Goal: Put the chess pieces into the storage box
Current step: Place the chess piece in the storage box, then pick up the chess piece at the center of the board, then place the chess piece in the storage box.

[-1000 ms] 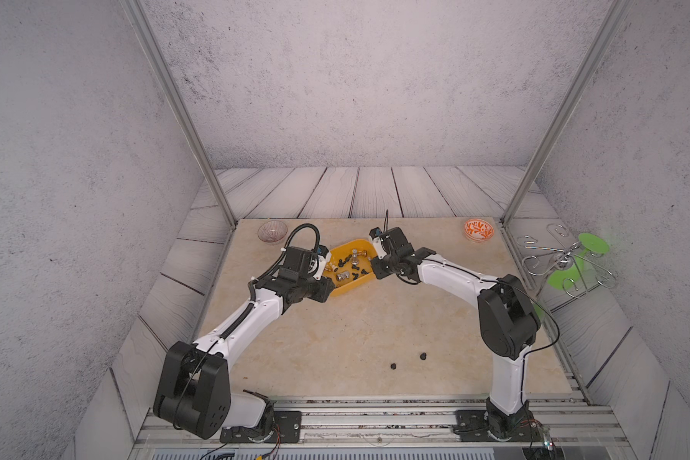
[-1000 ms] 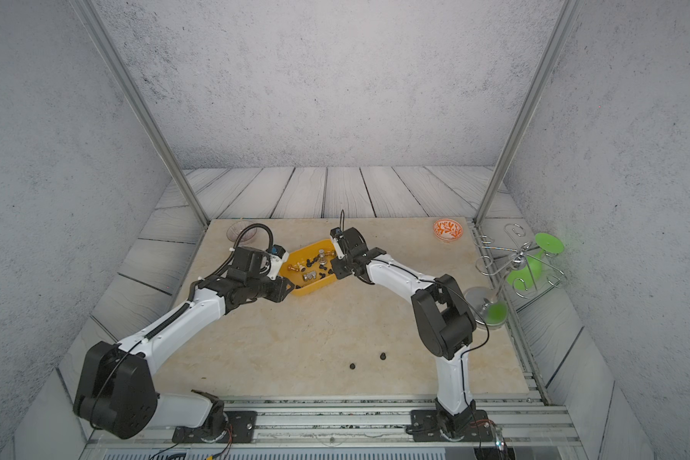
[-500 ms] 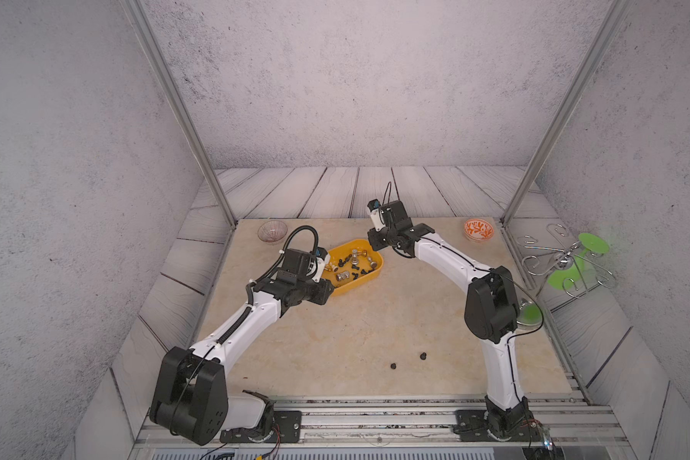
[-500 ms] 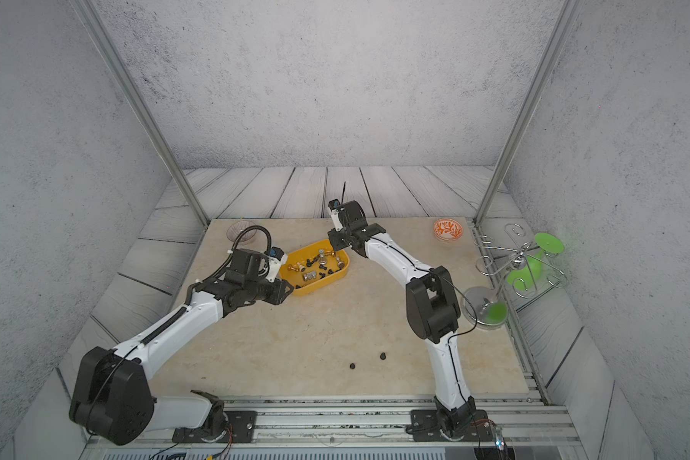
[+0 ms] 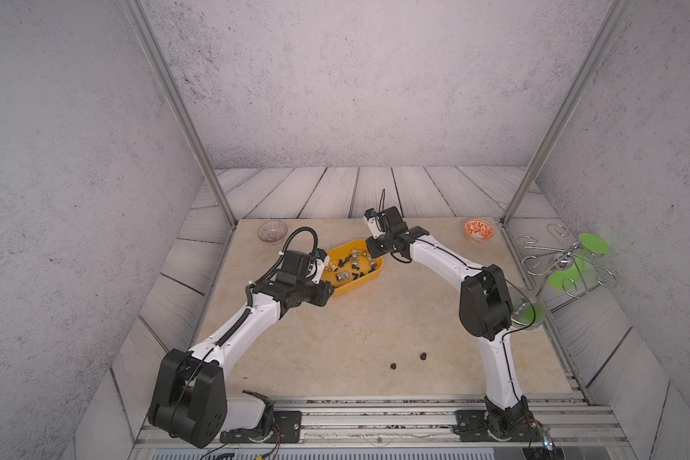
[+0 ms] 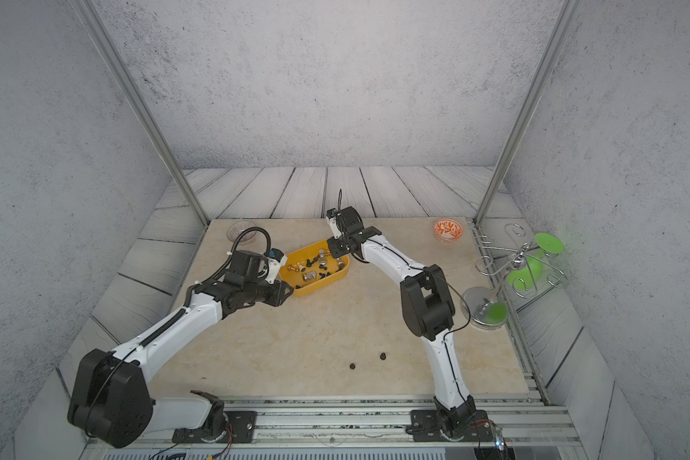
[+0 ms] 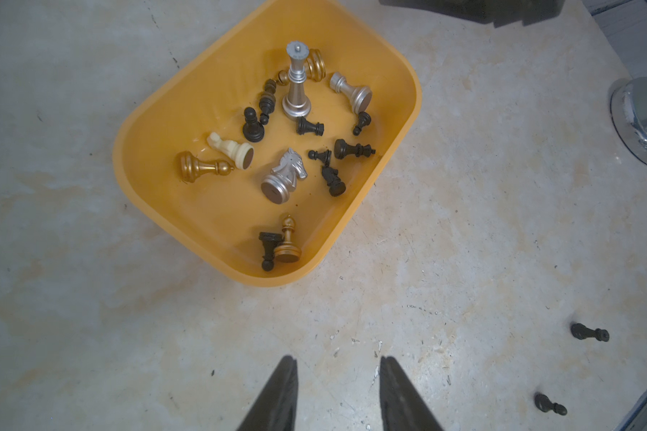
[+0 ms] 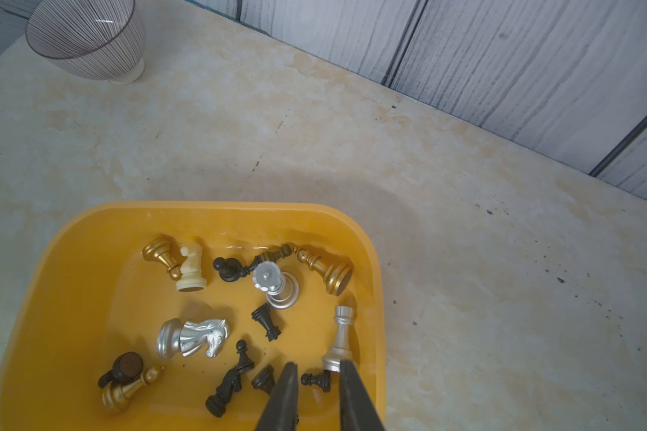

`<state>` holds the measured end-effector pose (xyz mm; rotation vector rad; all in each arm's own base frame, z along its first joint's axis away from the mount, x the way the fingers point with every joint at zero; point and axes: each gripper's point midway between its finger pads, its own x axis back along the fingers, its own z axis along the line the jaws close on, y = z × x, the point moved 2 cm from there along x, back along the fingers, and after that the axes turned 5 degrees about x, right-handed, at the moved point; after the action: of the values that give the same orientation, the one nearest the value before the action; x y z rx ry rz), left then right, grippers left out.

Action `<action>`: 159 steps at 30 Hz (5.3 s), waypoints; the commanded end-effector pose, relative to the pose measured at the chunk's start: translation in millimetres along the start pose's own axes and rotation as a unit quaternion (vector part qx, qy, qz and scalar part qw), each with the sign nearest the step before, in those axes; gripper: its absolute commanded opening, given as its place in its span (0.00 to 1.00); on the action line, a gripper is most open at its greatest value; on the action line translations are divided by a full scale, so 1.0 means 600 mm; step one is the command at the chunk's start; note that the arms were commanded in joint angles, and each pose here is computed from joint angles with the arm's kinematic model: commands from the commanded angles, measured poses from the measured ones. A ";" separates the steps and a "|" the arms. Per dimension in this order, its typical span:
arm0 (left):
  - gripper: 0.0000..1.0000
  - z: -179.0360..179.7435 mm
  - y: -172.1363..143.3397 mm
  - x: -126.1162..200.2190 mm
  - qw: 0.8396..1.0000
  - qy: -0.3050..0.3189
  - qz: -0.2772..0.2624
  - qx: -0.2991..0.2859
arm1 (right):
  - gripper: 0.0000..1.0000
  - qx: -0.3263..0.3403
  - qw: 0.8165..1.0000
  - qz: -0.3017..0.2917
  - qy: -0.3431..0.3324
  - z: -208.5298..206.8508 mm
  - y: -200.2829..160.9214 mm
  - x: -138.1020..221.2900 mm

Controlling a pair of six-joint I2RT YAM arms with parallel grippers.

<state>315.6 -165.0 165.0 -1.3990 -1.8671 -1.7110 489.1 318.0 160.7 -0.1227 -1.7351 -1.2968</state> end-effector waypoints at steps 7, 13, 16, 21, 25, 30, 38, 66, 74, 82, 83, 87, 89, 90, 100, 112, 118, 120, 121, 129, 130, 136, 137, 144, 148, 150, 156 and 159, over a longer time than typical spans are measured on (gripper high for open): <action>0.40 -0.004 -0.002 0.007 1.000 -0.014 -0.002 0.003 | 0.22 0.003 1.000 -0.004 0.008 0.006 -0.002 0.012; 0.40 -0.014 -0.003 0.010 1.000 -0.032 0.000 -0.001 | 0.22 0.000 1.000 -0.016 0.007 0.007 0.001 0.047; 0.40 -0.019 -0.006 0.012 0.999 -0.040 0.002 -0.002 | 0.22 -0.003 1.000 -0.030 0.008 0.010 -0.003 0.072; 0.40 -0.029 -0.020 0.009 0.999 -0.043 0.011 -0.018 | 0.22 -0.011 0.999 -0.040 0.001 0.006 -0.022 0.114; 0.40 -0.053 -0.034 0.002 0.997 -0.051 0.023 -0.049 | 0.22 -0.025 0.999 -0.042 -0.007 -0.003 -0.052 0.139; 0.40 -0.096 -0.066 -0.013 0.988 -0.058 0.052 -0.136 | 0.22 -0.050 0.998 -0.032 -0.021 -0.023 -0.098 0.164; 0.40 -0.161 -0.101 -0.027 0.963 -0.104 0.074 -0.238 | 0.22 -0.095 0.994 0.009 -0.047 -0.058 -0.210 0.195; 0.38 -0.336 -0.268 -0.120 0.835 -0.160 0.240 -0.469 | 0.22 -0.181 0.979 0.043 -0.089 -0.105 -0.369 0.249; 0.36 -0.356 -0.285 -0.140 0.826 -0.162 0.260 -0.473 | 0.22 -0.179 0.979 0.046 -0.087 -0.109 -0.375 0.254; 0.28 -0.352 -0.298 -0.144 0.824 -0.156 0.274 -0.471 | 0.22 -0.188 0.977 0.041 -0.091 -0.117 -0.382 0.260; 0.27 -0.353 -0.299 -0.145 0.824 -0.158 0.274 -0.470 | 0.22 -0.187 0.977 0.040 -0.091 -0.117 -0.381 0.261; 0.25 -0.353 -0.305 -0.148 0.823 -0.161 0.280 -0.468 | 0.22 -0.189 0.977 0.042 -0.090 -0.118 -0.383 0.261; 0.24 -0.352 -0.306 -0.149 0.822 -0.161 0.281 -0.468 | 0.22 -0.190 0.977 0.041 -0.091 -0.119 -0.383 0.262; 0.23 -0.352 -0.307 -0.150 0.822 -0.160 0.282 -0.468 | 0.22 -0.190 0.977 0.041 -0.091 -0.119 -0.384 0.262; 0.05 -0.364 -0.283 -0.144 0.827 -0.158 0.259 -0.473 | 0.22 -0.193 0.976 0.039 -0.092 -0.120 -0.383 0.269; 0.02 -0.321 -0.148 -0.111 0.880 -0.104 0.170 -0.431 | 0.22 -0.188 0.978 0.033 -0.083 -0.118 -0.367 0.275; 0.02 -0.217 -0.017 -0.105 0.923 -0.018 0.121 -0.365 | 0.22 -0.191 0.978 0.025 -0.083 -0.118 -0.359 0.280; 0.02 -0.172 0.024 -0.107 0.936 0.005 0.110 -0.334 | 0.22 -0.192 0.978 0.022 -0.083 -0.118 -0.355 0.282; 0.02 -0.150 0.041 -0.107 0.941 0.017 0.107 -0.320 | 0.22 -0.192 0.978 0.019 -0.083 -0.119 -0.352 0.284; 0.04 -0.011 0.122 -0.140 0.973 0.037 0.118 -0.196 | 0.22 -0.194 0.977 0.014 -0.086 -0.117 -0.349 0.296; 0.04 0.001 0.129 -0.148 0.976 0.034 0.120 -0.177 | 0.22 -0.195 0.977 0.013 -0.087 -0.117 -0.349 0.298; 0.04 0.055 0.131 -0.190 0.979 0.048 0.149 -0.130 | 0.22 -0.194 0.976 0.020 -0.093 -0.115 -0.357 0.308; 0.04 0.062 0.130 -0.195 0.979 0.050 0.155 -0.123 | 0.22 -0.193 0.976 0.021 -0.093 -0.115 -0.358 0.309; 0.15 0.085 0.121 -0.212 0.980 0.064 0.160 -0.103 | 0.22 -0.201 0.975 0.023 -0.096 -0.115 -0.367 0.307; 0.25 0.089 0.125 -0.215 0.982 0.063 0.153 -0.091 | 0.22 -0.204 0.974 0.025 -0.099 -0.117 -0.366 0.309; 0.27 0.089 0.133 -0.214 0.984 0.062 0.142 -0.085 | 0.22 -0.204 0.973 0.023 -0.102 -0.118 -0.363 0.312; 0.31 0.082 0.156 -0.208 0.990 0.057 0.110 -0.065 | 0.23 -0.204 0.973 0.023 -0.108 -0.120 -0.353 0.326; 0.31 0.074 0.167 -0.199 0.993 0.050 0.094 -0.059 | 0.23 -0.205 0.972 0.023 -0.113 -0.121 -0.353 0.332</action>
<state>467.5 -195.2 106.6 -1.4774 -1.4580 -1.7828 301.5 89.0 132.5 -0.5712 -1.5791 -1.5937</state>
